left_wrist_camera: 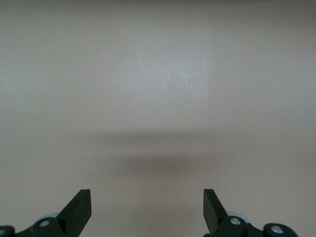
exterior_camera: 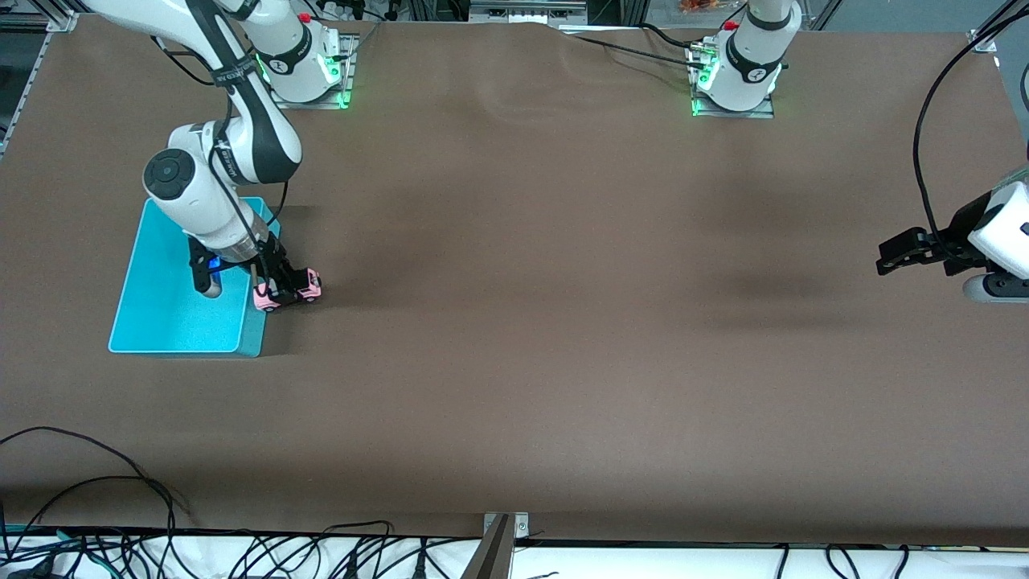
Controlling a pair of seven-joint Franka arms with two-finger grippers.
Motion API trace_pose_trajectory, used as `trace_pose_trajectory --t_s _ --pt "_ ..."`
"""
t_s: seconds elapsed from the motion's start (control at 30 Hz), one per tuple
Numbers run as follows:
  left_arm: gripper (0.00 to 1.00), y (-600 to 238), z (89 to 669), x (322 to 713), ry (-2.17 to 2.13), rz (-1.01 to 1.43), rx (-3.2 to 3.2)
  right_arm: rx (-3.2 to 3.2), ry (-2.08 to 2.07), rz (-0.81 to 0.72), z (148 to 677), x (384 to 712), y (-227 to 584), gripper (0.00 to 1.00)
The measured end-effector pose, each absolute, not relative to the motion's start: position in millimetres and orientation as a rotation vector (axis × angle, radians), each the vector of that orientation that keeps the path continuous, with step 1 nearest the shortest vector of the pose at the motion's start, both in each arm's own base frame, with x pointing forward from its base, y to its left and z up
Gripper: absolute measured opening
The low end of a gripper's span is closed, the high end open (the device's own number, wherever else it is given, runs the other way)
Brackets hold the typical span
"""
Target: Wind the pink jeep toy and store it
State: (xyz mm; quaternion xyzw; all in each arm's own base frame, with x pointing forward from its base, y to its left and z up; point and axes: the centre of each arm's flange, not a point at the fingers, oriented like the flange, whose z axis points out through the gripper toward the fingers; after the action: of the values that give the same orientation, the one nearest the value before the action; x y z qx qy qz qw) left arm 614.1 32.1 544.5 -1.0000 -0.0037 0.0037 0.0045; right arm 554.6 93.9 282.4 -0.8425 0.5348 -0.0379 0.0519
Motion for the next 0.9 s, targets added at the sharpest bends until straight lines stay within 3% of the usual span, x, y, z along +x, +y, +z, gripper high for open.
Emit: trace_pose_trajectory --t_s 0.4,0.9 --pt "1.0 32 544 614 -0.012 0.012 -3.133 -2.818 1.315 -0.066 320 576 67 0.54" --pt "1.0 32 544 614 -0.012 0.012 -3.133 -3.09 0.83 0.132 327 563 -80 0.54"
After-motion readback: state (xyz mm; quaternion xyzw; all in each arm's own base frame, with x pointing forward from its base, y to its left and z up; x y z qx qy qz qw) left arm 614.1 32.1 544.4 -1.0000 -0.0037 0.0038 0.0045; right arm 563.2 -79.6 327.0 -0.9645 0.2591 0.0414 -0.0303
